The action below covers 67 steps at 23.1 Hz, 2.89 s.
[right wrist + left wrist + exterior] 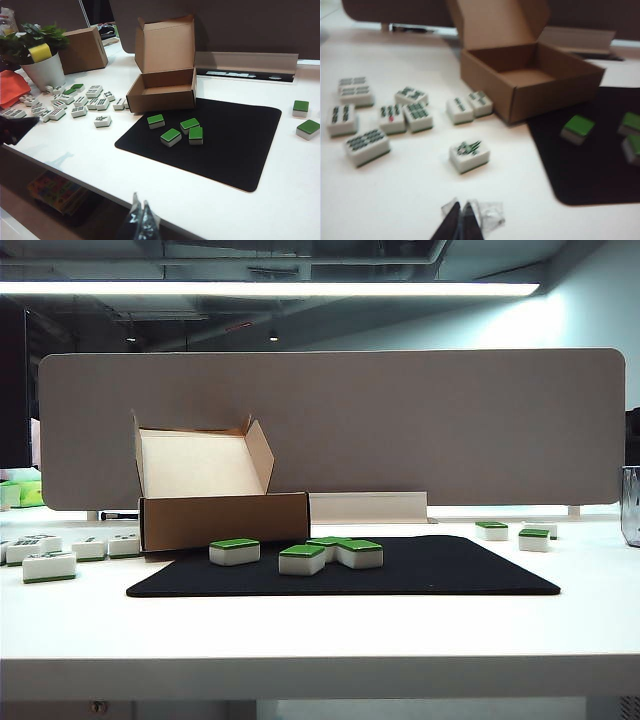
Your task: Pick up four mahjong tiles and put them into the paper box.
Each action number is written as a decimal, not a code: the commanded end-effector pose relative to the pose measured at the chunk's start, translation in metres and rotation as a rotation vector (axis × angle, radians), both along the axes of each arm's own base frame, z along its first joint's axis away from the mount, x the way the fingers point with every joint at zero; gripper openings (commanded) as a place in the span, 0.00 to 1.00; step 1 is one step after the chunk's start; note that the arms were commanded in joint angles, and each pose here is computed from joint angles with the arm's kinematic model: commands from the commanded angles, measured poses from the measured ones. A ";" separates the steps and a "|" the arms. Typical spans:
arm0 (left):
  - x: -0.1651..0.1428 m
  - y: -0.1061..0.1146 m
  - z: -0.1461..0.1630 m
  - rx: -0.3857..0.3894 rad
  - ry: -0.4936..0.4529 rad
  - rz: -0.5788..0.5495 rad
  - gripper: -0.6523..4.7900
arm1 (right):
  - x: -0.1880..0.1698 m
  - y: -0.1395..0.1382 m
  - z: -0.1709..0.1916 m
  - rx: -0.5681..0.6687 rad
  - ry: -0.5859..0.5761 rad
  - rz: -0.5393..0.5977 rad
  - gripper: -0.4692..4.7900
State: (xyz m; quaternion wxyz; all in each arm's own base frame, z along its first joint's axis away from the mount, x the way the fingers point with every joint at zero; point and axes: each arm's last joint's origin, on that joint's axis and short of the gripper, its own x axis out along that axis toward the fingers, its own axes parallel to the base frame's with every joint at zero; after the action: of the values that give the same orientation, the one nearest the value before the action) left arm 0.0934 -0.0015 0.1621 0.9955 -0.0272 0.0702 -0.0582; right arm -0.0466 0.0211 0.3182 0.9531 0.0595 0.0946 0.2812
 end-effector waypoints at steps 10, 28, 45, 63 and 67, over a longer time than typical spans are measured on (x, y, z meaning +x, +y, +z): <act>-0.012 -0.005 0.086 -0.019 -0.153 -0.147 0.11 | -0.003 0.000 -0.001 0.001 -0.011 0.006 0.09; 0.140 -0.031 0.204 0.025 0.133 -0.407 0.11 | -0.003 0.000 -0.001 0.000 -0.010 0.001 0.09; 0.265 -0.133 0.149 0.319 0.628 -0.557 0.71 | -0.003 0.000 -0.004 -0.003 0.026 -0.006 0.09; 0.301 -0.168 0.035 0.505 0.870 -0.579 0.56 | -0.003 0.000 -0.005 -0.004 0.032 -0.007 0.09; 0.303 -0.168 0.023 0.508 0.903 -0.583 0.31 | -0.003 0.000 -0.005 -0.004 0.031 -0.007 0.09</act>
State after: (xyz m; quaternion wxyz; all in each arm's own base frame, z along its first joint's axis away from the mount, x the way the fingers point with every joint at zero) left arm 0.3973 -0.1696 0.1886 0.7903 0.2089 0.4971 -0.2910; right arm -0.0469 0.0211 0.3128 0.9508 0.0677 0.1212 0.2769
